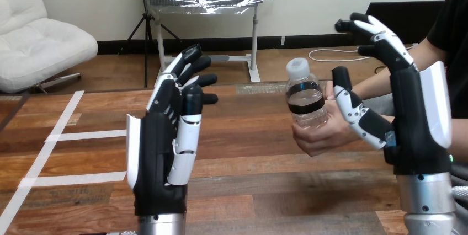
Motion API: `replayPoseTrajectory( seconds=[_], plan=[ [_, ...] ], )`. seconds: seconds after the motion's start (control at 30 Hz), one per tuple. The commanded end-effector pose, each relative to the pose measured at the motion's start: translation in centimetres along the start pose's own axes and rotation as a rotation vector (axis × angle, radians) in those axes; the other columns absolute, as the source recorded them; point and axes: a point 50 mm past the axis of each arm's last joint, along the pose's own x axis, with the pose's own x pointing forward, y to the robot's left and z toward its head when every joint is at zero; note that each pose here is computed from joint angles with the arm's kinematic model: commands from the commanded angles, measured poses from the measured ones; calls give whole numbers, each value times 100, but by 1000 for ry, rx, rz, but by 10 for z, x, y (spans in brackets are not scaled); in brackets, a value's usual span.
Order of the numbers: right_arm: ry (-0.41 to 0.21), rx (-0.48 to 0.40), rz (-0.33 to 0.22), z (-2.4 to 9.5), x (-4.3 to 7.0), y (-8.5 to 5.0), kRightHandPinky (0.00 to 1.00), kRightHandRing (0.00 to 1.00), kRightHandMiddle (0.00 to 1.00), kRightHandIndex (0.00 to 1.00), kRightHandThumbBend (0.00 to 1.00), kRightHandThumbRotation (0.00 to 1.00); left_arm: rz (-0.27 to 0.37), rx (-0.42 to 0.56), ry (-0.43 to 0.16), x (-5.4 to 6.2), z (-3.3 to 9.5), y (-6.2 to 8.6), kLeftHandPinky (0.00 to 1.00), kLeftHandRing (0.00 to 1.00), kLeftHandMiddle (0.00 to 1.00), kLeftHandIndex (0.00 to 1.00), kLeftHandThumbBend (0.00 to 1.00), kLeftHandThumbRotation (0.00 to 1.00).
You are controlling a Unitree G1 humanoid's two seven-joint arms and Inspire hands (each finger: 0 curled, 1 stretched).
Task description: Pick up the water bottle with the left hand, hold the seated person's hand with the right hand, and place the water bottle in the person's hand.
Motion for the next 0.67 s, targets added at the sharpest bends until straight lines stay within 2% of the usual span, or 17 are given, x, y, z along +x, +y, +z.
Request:
replayPoseTrajectory(
  seconds=[0.0,0.63],
  plan=[
    [-29,18,-13,0,7,1,73,84,85,75,22,0,42,-6,-31,-6,10,1,62,72,78,80,41,89],
    [-32,28,-5,-5,7,3,69,83,84,74,28,0,59,-16,-17,-8,8,2,60,69,75,78,42,84]
  ],
)
